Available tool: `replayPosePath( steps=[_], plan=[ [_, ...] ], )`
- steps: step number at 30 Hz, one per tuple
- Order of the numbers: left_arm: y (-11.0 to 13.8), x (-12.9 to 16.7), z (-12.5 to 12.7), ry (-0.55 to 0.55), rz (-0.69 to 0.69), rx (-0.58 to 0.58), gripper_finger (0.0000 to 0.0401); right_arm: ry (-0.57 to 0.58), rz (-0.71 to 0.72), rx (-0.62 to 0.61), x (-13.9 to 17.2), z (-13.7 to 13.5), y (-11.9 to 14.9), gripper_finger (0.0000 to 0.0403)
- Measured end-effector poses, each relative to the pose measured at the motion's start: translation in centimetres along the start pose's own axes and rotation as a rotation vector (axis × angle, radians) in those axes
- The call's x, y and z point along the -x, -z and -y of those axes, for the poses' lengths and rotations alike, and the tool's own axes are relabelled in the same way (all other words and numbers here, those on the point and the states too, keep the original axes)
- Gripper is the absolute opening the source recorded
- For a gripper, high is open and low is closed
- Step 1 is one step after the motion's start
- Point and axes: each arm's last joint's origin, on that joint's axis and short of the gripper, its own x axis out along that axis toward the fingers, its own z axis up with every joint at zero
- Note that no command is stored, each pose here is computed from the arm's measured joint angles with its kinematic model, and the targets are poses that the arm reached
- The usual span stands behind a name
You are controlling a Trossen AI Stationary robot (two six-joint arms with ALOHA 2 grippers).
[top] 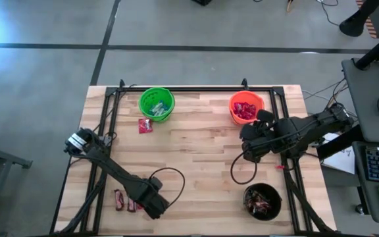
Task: Sort candy
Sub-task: Put the red candy into the orange bucket
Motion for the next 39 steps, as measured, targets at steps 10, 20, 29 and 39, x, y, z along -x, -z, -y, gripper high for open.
replayPosePath(
  steps=[10,20,29,39],
  plan=[
    [-0.1,-1.4,-0.8,-0.022,-0.022,0.006,0.0239,0.000,0.000,0.000,0.0,0.0,0.0,0.0153],
    [-0.2,-1.8,-0.8,0.001,-0.032,-0.024,0.0169,0.000,0.000,0.003,0.0,0.0,0.0,0.0153],
    [-0.1,-1.8,-0.7,0.017,-0.056,-0.038,0.0022,0.000,0.000,0.008,0.0,0.0,0.0,0.0153],
    [-0.1,-1.6,-0.4,0.056,-0.057,-0.082,0.0002,0.000,0.000,0.009,0.0,0.0,0.0,0.0153]
  ],
)
